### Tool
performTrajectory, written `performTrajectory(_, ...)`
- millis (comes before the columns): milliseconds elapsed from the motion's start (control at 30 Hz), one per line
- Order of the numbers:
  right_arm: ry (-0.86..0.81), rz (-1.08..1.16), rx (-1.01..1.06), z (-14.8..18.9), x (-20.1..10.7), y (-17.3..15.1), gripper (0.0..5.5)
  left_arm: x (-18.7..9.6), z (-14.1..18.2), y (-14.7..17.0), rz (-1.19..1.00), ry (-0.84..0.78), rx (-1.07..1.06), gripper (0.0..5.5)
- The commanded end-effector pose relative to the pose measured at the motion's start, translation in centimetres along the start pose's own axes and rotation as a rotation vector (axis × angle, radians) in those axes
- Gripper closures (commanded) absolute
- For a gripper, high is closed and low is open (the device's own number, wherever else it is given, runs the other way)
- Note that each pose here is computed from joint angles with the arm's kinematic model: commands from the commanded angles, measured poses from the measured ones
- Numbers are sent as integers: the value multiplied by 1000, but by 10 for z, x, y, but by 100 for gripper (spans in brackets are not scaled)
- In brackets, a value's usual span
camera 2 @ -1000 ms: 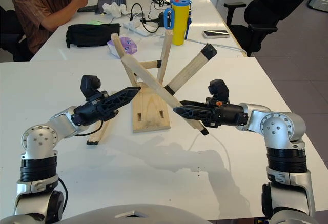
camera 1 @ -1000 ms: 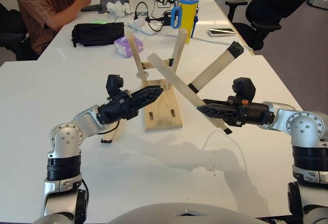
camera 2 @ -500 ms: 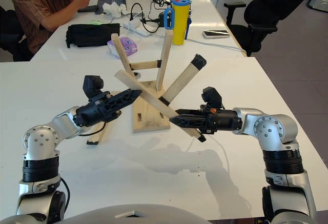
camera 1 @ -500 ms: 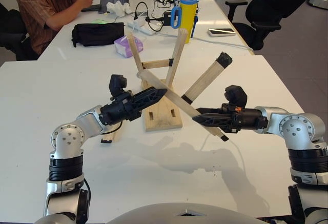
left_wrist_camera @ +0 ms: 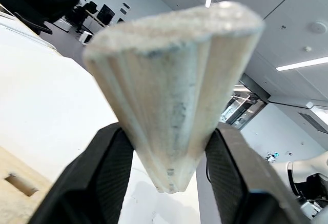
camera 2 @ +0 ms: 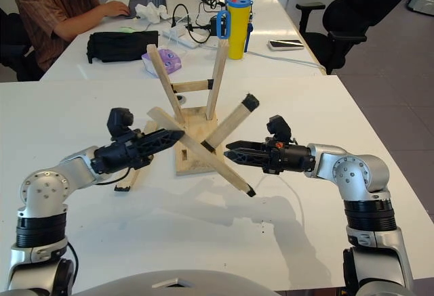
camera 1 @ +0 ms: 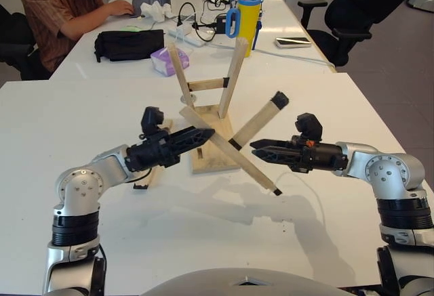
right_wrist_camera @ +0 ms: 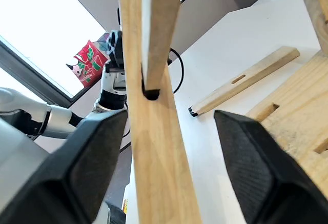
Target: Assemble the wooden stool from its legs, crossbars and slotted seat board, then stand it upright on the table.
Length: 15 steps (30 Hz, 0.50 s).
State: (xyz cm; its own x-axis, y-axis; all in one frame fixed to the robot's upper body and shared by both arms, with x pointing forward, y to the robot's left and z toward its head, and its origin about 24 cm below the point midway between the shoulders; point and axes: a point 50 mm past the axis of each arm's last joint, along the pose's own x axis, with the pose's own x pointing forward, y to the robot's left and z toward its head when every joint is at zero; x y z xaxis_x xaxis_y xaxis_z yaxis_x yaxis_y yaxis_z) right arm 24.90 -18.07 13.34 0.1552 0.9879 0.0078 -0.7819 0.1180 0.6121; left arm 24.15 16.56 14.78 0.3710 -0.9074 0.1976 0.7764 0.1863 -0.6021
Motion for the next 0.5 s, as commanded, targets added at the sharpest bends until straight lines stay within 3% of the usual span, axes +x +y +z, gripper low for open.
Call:
performTrajectory(33,56,-140,-85,-13,0,-11,162,-27,24,1,82,-17,79,346)
performTrajectory(233,292,-367,-491,-36,18,-30,141,-54,58,6,202,3,214,346)
performTrajectory(367,401,-385,-834,-45,43,-35,141,-62,78,5,227,-41,326,346)
performTrajectory(500,460,-368,-1005,-54,55,-44,141,-63,84,7,269,-25,427,346)
